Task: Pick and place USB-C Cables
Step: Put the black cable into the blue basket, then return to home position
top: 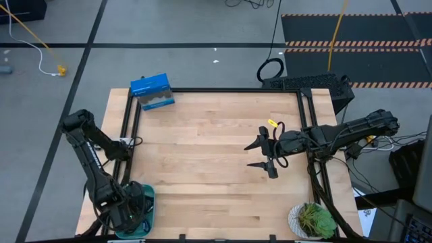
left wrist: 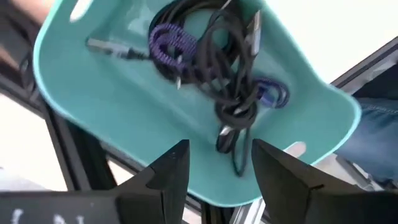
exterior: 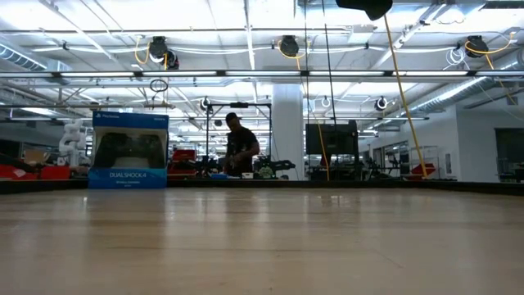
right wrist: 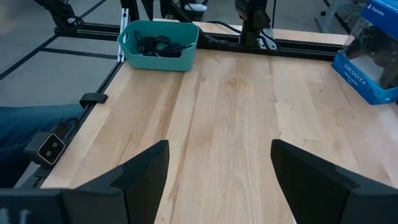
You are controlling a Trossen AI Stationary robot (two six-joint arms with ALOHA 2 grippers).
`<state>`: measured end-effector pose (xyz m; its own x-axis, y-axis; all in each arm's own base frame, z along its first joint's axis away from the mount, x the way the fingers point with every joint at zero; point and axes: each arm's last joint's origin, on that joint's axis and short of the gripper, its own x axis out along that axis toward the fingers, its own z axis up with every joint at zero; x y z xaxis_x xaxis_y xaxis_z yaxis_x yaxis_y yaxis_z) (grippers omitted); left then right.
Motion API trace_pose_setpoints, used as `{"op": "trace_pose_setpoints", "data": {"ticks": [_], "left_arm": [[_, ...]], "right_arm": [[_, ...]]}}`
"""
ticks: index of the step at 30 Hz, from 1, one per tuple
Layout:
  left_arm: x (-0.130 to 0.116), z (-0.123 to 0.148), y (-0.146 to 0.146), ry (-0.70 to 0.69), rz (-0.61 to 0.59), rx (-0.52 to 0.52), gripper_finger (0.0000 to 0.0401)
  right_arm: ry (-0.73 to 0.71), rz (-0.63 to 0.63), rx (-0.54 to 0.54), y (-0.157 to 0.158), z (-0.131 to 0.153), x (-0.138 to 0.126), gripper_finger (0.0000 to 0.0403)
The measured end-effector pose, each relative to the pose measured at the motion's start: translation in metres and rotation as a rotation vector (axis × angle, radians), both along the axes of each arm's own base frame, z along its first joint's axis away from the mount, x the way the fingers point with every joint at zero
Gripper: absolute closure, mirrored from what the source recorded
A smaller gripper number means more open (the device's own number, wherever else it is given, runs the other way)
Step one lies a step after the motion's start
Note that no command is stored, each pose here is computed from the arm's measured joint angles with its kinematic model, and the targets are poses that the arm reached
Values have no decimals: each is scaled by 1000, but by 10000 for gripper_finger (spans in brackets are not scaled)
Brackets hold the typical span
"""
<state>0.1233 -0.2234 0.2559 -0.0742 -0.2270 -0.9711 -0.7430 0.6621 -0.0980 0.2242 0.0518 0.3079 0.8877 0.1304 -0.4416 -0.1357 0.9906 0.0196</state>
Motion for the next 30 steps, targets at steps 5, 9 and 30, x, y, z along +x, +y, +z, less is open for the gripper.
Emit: {"op": "trace_pose_setpoints", "data": {"ticks": [5, 9, 30], "left_arm": [[14, 1, 8, -91, -85, 16, 246], [27, 6, 22, -192, -147, 44, 271], [79, 73, 139, -778, -665, 855, 309]], "right_arm": [[-32, -2, -46, 0, 2, 1, 130], [-69, -22, -80, -1, 5, 2, 150], [-176, 37, -269, -6, 22, -14, 394]]}}
